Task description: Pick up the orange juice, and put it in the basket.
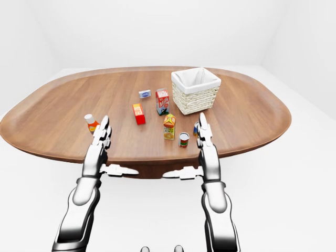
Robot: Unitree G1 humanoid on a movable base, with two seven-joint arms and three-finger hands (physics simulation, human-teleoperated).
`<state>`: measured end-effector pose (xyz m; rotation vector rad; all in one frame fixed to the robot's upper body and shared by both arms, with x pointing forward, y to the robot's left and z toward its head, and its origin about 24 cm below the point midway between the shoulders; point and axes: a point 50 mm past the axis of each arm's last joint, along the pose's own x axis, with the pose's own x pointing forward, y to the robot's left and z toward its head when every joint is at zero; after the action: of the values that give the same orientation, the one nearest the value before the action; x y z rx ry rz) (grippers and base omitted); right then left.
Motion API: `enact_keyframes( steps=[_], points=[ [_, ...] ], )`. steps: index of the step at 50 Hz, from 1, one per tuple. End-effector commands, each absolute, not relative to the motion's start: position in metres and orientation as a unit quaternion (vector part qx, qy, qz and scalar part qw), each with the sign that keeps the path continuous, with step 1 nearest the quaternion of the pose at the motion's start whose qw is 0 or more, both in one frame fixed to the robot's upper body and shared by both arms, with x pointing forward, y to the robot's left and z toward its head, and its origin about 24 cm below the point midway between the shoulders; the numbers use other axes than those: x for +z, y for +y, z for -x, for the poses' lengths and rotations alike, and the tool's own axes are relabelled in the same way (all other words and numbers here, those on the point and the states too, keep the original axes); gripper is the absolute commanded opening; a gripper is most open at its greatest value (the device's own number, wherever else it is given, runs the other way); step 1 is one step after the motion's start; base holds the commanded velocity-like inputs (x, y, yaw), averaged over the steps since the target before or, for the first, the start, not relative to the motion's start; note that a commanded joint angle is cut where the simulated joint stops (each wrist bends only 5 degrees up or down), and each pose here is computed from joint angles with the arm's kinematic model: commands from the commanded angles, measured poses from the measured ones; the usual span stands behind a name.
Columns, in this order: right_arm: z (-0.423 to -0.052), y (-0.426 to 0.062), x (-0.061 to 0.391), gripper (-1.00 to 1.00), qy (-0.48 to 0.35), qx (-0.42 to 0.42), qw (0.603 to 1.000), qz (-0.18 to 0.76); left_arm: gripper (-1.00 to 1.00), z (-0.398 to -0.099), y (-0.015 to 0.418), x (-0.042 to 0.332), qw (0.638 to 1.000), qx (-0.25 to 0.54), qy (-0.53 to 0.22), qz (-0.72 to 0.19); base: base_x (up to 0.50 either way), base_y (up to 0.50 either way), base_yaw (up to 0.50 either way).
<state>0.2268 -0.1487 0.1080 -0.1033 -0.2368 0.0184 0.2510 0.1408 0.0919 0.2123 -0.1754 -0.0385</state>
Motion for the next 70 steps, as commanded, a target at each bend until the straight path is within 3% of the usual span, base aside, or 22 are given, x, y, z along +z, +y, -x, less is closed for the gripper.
enact_keyframes(
  steps=[1,22,44,49,70],
  points=[
    [-0.223,-0.152,0.127,1.0,-0.16,-0.003,0.986,0.051,1.0,-0.248,0.138,0.107,0.986,-0.028,-0.115,-0.113,0.0,0.0,0.0],
    [-0.221,-0.147,0.135,1.0,-0.177,0.006,0.982,0.057,1.0,-0.248,0.14,0.093,0.987,-0.022,-0.099,-0.122,0.0,-0.4,0.0],
    [-0.219,-0.142,0.14,1.0,-0.19,0.012,0.98,0.066,1.0,-0.242,0.146,0.108,0.985,-0.007,-0.118,-0.127,0.0,-0.49,0.0],
    [-0.219,-0.142,0.139,1.0,-0.188,-0.008,0.977,0.099,1.0,-0.241,0.149,0.112,0.984,-0.007,-0.125,-0.124,0.0,0.0,0.0],
    [-0.216,-0.142,0.158,1.0,-0.232,-0.001,0.97,0.078,1.0,-0.234,0.156,0.135,0.977,0.0,-0.171,-0.128,0.0,0.0,0.0]
  ],
)
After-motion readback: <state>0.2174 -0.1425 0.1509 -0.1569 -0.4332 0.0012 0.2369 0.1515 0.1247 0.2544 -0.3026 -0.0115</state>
